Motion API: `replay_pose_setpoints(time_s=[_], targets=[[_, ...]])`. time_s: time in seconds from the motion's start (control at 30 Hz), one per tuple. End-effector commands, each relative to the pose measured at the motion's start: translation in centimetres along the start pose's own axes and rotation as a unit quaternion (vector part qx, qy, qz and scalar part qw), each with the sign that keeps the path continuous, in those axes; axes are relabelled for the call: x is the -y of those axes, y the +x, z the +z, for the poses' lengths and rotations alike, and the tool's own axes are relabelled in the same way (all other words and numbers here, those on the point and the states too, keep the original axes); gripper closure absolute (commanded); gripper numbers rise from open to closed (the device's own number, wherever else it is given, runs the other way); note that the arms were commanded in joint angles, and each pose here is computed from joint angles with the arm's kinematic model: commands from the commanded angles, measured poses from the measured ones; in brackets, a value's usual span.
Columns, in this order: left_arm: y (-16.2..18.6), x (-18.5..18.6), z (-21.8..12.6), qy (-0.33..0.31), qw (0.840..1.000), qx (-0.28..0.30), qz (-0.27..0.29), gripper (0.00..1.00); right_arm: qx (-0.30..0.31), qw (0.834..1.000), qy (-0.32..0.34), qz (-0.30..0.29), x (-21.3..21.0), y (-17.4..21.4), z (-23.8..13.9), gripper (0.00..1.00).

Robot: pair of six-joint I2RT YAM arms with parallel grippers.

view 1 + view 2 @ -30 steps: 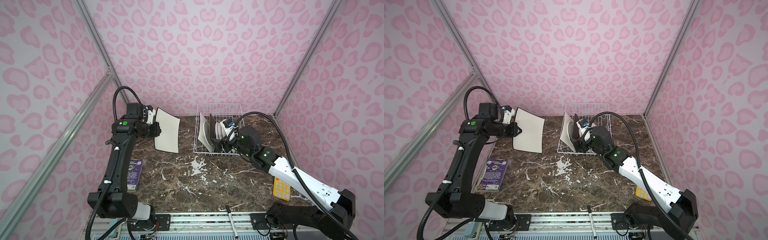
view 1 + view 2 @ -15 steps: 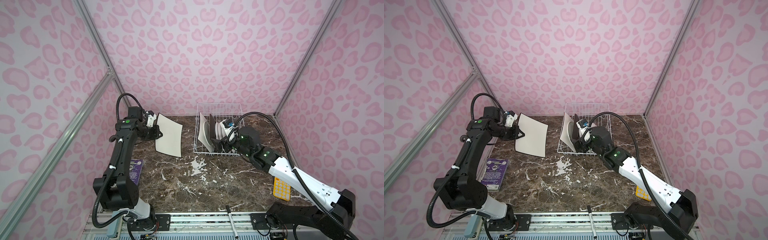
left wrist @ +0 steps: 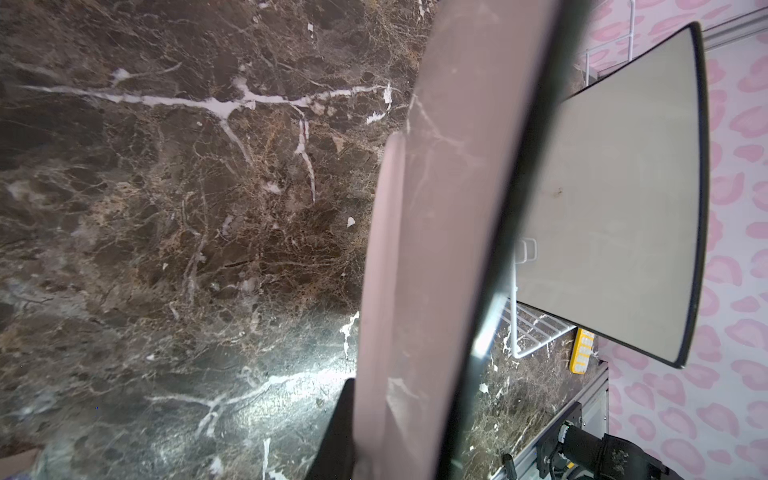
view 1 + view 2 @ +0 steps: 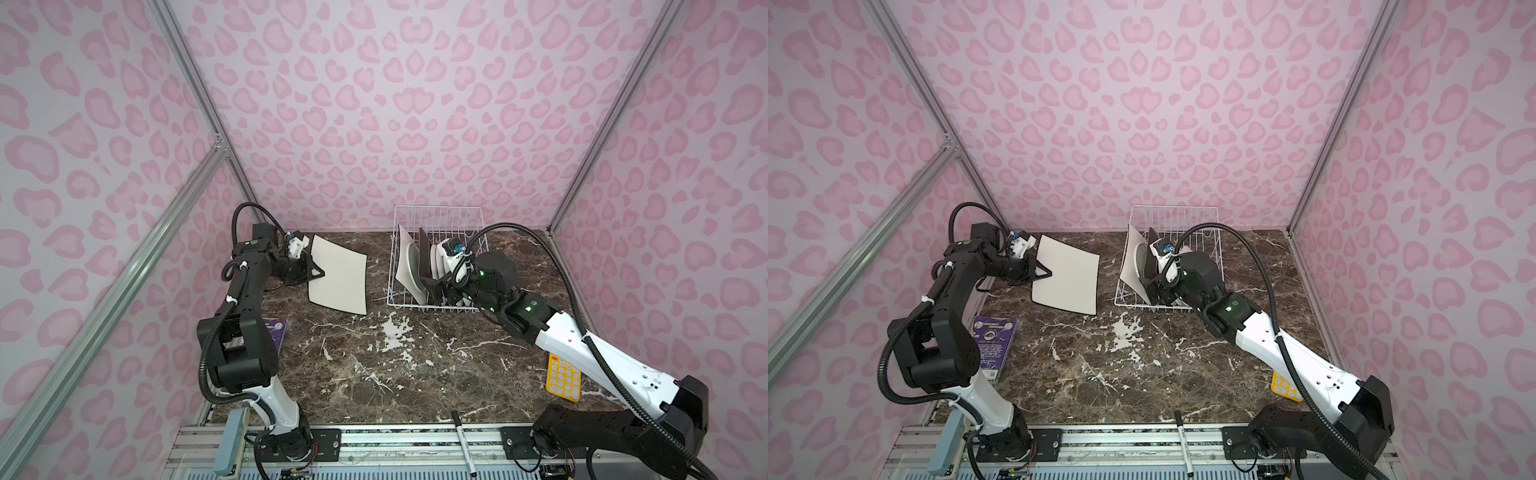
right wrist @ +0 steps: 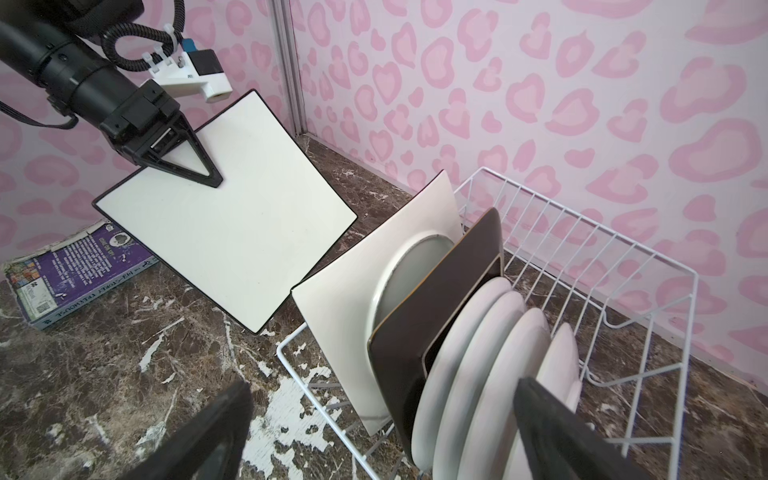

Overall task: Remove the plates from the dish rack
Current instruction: 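Carry the square white plate with the left gripper beside the rack, lowering it, then lay the plate flat on the table with the left gripper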

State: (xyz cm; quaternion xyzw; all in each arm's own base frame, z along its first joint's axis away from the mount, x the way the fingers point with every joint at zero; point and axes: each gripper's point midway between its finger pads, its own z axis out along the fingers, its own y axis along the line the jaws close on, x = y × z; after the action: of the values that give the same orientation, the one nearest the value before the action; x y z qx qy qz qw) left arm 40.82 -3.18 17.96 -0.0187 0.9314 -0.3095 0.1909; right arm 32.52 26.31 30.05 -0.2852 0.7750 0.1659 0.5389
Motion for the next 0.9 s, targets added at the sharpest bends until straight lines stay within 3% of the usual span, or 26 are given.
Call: replay_pose_setpoints(time_s=[0.0, 0.53, 0.87], targets=[[-1.3, 1.5, 0.5, 0.069, 0.997, 0.013, 0.031, 0.96, -0.003, 1.0, 0.009, 0.0, 0.2, 0.1, 0.1, 0.01], [-0.8, -3.6, 4.0, 0.124, 0.991, -0.024, -0.039, 0.96, -0.014, 1.0, 0.008, -0.002, -0.1, 0.4, 0.4, 0.01], [0.1, -6.2, 5.9, 0.113, 0.989, -0.054, -0.078, 0.97, -0.01, 1.0, 0.008, -0.002, -0.2, 0.2, 0.2, 0.01]])
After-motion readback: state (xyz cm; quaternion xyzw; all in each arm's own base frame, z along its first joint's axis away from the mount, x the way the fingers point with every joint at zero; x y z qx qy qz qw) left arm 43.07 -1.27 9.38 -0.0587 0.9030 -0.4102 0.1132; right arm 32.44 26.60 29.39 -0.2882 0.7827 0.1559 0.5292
